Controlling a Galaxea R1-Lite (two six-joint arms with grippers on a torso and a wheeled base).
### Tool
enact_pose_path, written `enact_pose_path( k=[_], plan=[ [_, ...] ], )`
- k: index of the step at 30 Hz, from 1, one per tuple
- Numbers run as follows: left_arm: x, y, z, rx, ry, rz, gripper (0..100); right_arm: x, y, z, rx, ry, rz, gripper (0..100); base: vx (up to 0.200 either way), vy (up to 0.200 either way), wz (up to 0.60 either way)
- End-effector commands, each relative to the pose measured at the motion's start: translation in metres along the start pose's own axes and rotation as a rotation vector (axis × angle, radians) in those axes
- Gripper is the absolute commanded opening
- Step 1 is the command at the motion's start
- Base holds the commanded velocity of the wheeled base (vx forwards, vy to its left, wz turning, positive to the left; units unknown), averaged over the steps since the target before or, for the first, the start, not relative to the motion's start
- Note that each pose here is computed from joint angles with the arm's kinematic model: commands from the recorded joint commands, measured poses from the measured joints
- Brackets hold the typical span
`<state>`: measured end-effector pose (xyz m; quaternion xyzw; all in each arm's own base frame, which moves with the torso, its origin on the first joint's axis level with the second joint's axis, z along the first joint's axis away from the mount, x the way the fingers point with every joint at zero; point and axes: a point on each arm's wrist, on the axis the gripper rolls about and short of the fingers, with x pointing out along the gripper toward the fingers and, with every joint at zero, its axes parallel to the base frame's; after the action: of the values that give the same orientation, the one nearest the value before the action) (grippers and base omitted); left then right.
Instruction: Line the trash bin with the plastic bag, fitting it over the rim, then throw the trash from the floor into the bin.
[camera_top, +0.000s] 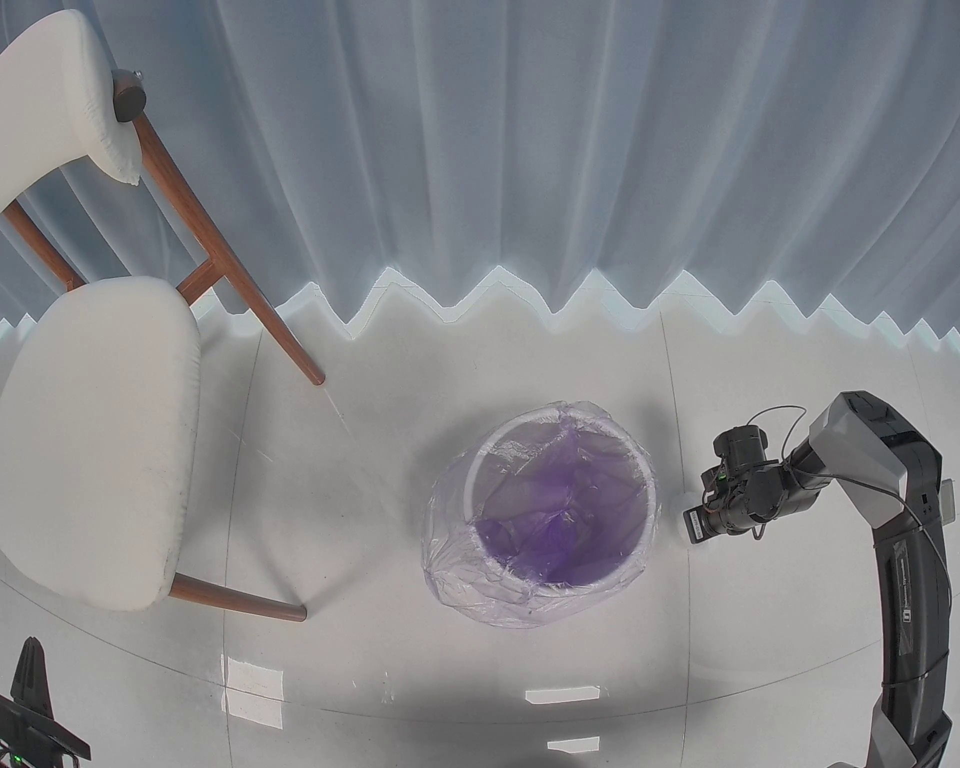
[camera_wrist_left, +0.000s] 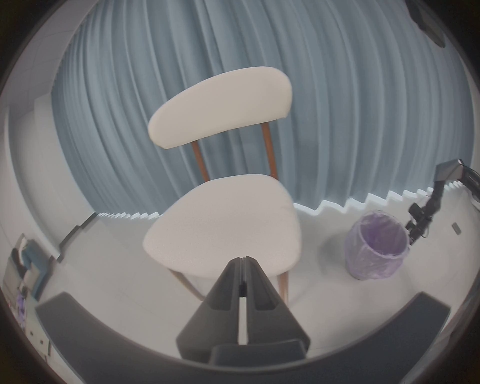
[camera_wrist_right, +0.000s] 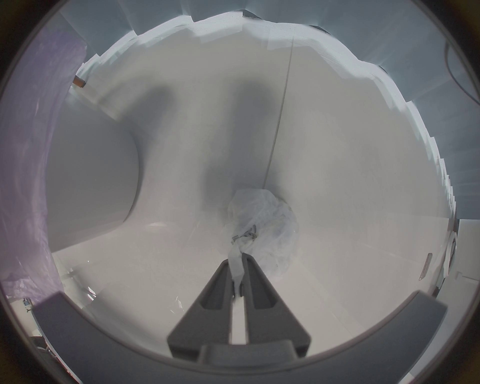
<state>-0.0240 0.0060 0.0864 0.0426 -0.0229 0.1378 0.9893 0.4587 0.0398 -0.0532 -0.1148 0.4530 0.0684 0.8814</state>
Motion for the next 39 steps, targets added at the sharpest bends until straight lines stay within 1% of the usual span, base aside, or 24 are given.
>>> enact_pose_path(
  k=[1,2,4,8,9,10,11,12,13,14,16,17,18,19,22,25,29,30,31,34,39],
  plan=[
    [0.0,-0.004,-0.004,0.036,-0.018,-0.152,0,-0.036,-0.017,0.023,0.028,-0.085,-0.019,0,0.0,0.0,0.0],
    [-0.001,-0.005,-0.004,0.033,-0.024,-0.214,0,-0.05,-0.021,0.029,0.033,-0.111,-0.01,0,0.0,0.0,0.0],
    [-0.001,-0.007,-0.004,0.021,-0.029,-0.288,0,-0.079,-0.031,0.034,0.046,-0.156,0.015,0,0.0,0.0,0.0],
    [-0.001,-0.007,-0.005,0.018,-0.02,-0.309,0,-0.153,-0.044,0.029,0.066,-0.228,0.054,0,0.0,0.0,0.0],
    [-0.001,-0.007,-0.005,0.018,-0.02,-0.31,0,-0.163,-0.045,0.027,0.069,-0.239,0.057,0,0.0,0.0,0.0],
    [-0.001,-0.008,-0.005,0.014,-0.021,-0.323,0,-0.186,-0.048,0.022,0.073,-0.264,0.063,0,0.0,0.0,0.0],
    [-0.001,-0.008,-0.006,0.013,-0.02,-0.327,0,-0.192,-0.048,0.021,0.075,-0.273,0.065,0,0.0,0.0,0.0],
    [-0.002,-0.008,-0.005,0.001,-0.019,-0.355,0,-0.217,-0.047,0.016,0.078,-0.308,0.077,0,0.0,0.0,0.0],
    [-0.002,-0.008,-0.005,0.001,-0.019,-0.355,0,-0.217,-0.047,0.016,0.078,-0.308,0.077,0,0.0,0.0,0.0],
    [-0.002,-0.008,-0.006,-0.006,0.004,-0.376,0,-0.25,-0.041,0.004,0.085,-0.35,0.105,0,0.0,0.0,0.0],
    [-0.001,-0.009,-0.005,-0.003,0.013,-0.378,0,-0.272,-0.035,-0.007,0.083,-0.376,0.121,0,0.0,0.0,0.0],
    [-0.001,-0.009,-0.005,-0.003,0.013,-0.378,0,-0.272,-0.035,-0.007,0.083,-0.376,0.121,0,0.0,0.0,0.0],
    [-0.001,-0.009,-0.005,0.002,0.018,-0.379,0,-0.283,-0.03,-0.012,0.076,-0.391,0.129,0,0.0,0.0,0.0],
    [-0.001,-0.009,-0.005,0.003,0.017,-0.371,0,-0.296,-0.021,-0.02,0.055,-0.407,0.16,0,0.0,0.0,0.0],
    [-0.001,-0.009,-0.005,0.002,0.015,-0.366,0,-0.303,-0.01,-0.033,0.033,-0.405,0.202,0,0.0,0.0,0.0],
    [-0.002,-0.009,-0.006,-0.001,-0.001,-0.372,0,-0.308,0.006,-0.037,-0.01,-0.431,0.258,0,0.0,0.0,0.0],
    [-0.002,-0.009,-0.006,-0.001,-0.003,-0.374,0,-0.305,0.04,-0.045,-0.105,-0.457,0.362,0,0.0,0.0,0.0],
    [-0.002,-0.009,-0.006,-0.001,-0.003,-0.374,0,-0.304,0.046,-0.045,-0.122,-0.463,0.378,0,0.0,0.0,0.0],
    [-0.002,-0.009,-0.006,-0.001,-0.003,-0.374,0,-0.302,0.06,-0.045,-0.159,-0.483,0.413,0,0.0,0.0,0.0],
    [-0.002,-0.009,-0.005,-0.003,-0.009,-0.373,0,-0.294,0.082,-0.041,-0.214,-0.5,0.466,0,0.0,0.0,0.0],
    [-0.002,-0.009,-0.005,-0.005,-0.015,-0.374,0,-0.274,0.109,-0.03,-0.258,-0.491,0.482,0,0.0,0.0,0.0]
  ],
)
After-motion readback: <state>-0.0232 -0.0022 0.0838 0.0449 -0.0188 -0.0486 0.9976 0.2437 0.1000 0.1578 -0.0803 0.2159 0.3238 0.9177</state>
